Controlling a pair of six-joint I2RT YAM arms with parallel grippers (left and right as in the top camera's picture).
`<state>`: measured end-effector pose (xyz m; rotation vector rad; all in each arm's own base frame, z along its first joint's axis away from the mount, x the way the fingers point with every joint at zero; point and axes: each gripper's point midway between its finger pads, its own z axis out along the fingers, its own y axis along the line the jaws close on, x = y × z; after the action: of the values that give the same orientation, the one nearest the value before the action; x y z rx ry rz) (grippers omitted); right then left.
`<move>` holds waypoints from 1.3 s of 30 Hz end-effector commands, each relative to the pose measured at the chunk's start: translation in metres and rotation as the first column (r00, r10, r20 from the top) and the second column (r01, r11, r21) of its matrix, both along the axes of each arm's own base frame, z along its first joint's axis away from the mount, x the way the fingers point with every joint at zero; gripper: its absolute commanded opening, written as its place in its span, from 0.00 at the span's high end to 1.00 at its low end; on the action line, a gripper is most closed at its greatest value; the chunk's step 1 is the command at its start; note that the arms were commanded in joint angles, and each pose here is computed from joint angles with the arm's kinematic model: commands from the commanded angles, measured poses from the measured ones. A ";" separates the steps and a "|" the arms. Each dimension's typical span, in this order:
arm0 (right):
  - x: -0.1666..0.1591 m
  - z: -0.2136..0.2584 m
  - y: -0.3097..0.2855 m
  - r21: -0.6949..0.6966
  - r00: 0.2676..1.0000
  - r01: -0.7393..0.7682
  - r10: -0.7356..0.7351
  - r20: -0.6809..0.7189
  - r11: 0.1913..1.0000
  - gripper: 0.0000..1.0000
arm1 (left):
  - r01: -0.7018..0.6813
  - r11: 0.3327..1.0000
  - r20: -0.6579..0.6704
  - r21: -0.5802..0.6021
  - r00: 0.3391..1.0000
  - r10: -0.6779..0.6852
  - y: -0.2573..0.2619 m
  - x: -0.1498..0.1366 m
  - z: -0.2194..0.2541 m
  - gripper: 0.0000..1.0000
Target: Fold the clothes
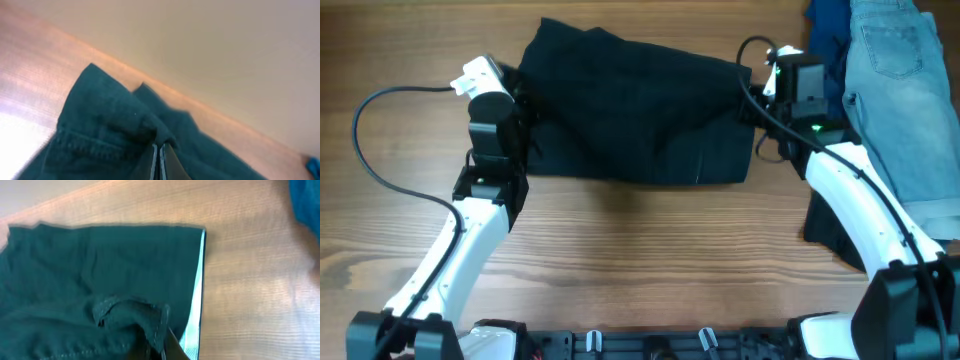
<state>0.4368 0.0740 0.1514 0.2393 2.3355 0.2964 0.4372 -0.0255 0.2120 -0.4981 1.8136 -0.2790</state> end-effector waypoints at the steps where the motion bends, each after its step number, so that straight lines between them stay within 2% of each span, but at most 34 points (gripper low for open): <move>1: 0.019 -0.009 -0.008 -0.018 0.999 0.029 -0.028 0.041 0.999 0.96 | -0.037 0.998 0.075 0.044 0.997 0.034 0.006 0.016 0.015 0.96; 9: 0.061 -0.029 -0.007 -0.013 0.988 0.057 -0.055 0.146 0.998 0.96 | -0.040 0.999 0.175 0.026 0.984 0.035 0.000 0.057 -0.013 0.96; 21: 0.091 -0.028 -0.026 -0.020 0.943 0.192 -0.179 0.280 0.981 0.96 | -0.052 0.998 0.191 0.022 0.980 0.047 -0.012 0.131 -0.005 0.96; 26: 0.100 -0.034 -0.035 -0.016 0.919 0.252 -0.234 0.316 0.968 0.96 | -0.040 0.999 0.195 0.021 0.980 0.035 -0.022 0.151 -0.012 0.96; 39: 0.113 -0.046 -0.064 0.019 0.872 0.345 -0.327 0.364 0.939 0.95 | -0.047 0.998 0.142 0.033 0.989 0.042 -0.023 0.162 -0.051 0.96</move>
<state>0.5487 0.0434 0.1166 0.4024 1.9117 0.1682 0.5939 -0.0570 0.1599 -0.4672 1.6885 -0.2917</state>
